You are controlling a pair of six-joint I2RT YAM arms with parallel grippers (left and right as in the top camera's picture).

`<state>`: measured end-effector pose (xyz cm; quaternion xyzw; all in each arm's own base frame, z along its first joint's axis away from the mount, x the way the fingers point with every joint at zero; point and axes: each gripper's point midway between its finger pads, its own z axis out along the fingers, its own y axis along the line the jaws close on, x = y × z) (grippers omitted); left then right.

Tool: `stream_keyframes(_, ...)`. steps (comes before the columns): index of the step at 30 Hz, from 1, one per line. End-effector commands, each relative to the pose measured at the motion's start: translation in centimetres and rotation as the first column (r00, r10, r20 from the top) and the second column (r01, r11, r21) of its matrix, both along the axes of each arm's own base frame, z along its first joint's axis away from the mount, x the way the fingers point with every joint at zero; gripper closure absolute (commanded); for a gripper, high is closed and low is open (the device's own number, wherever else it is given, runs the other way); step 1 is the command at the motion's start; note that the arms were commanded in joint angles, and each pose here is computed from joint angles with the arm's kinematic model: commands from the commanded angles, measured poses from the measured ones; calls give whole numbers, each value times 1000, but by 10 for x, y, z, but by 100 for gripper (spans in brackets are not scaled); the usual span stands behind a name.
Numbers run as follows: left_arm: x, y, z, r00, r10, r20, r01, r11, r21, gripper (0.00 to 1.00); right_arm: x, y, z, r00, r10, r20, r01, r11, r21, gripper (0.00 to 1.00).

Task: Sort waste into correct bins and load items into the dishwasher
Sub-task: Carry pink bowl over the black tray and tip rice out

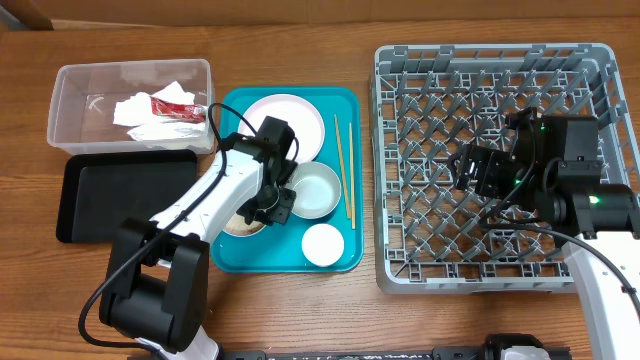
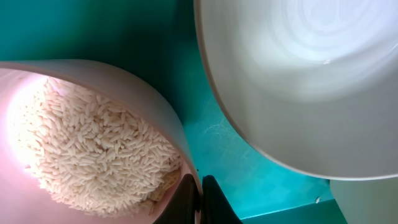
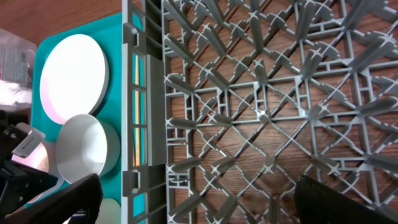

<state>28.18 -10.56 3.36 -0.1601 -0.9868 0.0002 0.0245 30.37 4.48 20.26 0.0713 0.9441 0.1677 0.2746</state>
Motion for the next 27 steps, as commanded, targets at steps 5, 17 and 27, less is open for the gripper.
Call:
stream_keyframes(5, -1, 6, 19, 1000, 21, -13, -21, 999, 37, 96, 4, 2, 11, 999, 8, 33, -9, 1000, 20, 0)
stream_keyframes(17, 46, 8, 123, 982, 155, 109, -138, 978, -157, 96, 8, 2, 14, 999, 9, 53, -10, 1000, 20, 0)
stream_keyframes(27, 75, 111, 152, 870, 492, 28, -350, 657, -668, 96, 7, 6, 15, 998, 21, 52, -23, 999, 38, 0)
